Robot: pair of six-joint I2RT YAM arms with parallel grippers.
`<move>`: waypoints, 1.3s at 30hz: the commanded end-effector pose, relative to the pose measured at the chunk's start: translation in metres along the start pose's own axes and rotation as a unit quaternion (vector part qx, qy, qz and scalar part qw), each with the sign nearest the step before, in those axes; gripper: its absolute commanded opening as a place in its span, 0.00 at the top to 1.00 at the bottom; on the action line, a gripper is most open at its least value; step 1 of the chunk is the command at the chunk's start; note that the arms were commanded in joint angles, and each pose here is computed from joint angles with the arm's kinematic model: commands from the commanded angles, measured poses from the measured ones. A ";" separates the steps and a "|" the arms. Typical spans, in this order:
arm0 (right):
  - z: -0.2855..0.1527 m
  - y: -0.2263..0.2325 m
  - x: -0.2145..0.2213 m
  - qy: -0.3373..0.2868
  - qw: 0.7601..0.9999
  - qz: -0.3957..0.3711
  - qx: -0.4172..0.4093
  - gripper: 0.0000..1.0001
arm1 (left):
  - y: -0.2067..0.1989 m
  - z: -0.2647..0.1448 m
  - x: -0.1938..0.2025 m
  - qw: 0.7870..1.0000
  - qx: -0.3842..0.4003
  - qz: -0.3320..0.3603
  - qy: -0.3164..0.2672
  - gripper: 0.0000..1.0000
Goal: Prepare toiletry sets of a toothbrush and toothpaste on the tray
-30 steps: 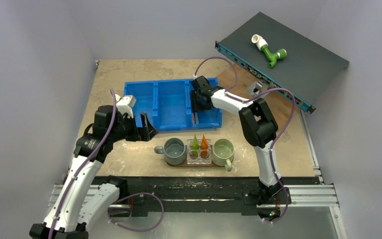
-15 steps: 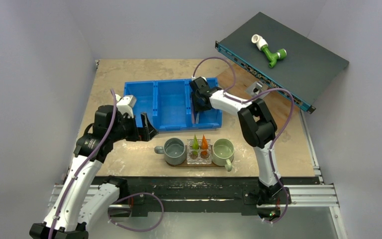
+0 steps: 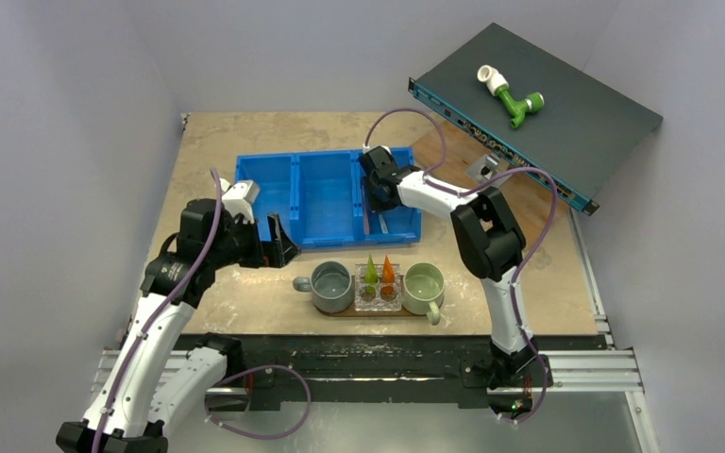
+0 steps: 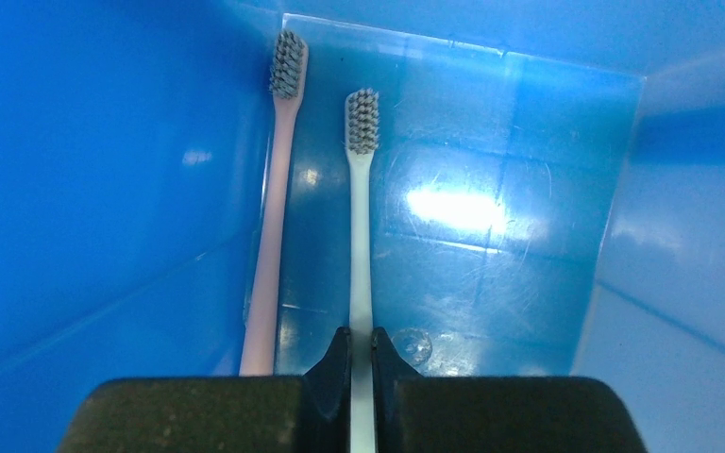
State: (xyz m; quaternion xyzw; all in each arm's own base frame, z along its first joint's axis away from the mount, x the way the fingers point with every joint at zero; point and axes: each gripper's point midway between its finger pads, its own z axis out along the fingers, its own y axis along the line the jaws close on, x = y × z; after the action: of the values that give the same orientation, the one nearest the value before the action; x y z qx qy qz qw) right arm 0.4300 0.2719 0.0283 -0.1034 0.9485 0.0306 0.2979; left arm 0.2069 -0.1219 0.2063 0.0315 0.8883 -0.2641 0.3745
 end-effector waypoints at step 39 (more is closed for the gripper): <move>-0.238 0.020 -0.110 -0.202 0.964 0.007 -0.174 1.00 | -0.060 -0.038 -0.053 0.993 0.103 0.023 -0.059 0.02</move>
State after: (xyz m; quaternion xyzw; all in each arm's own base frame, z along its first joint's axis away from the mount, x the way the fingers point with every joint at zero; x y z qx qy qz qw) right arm 0.4003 0.2689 0.2388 -0.0978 0.8822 0.1508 0.4353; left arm 0.2054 -0.1386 0.2525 0.0591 0.8599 -0.3156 0.3969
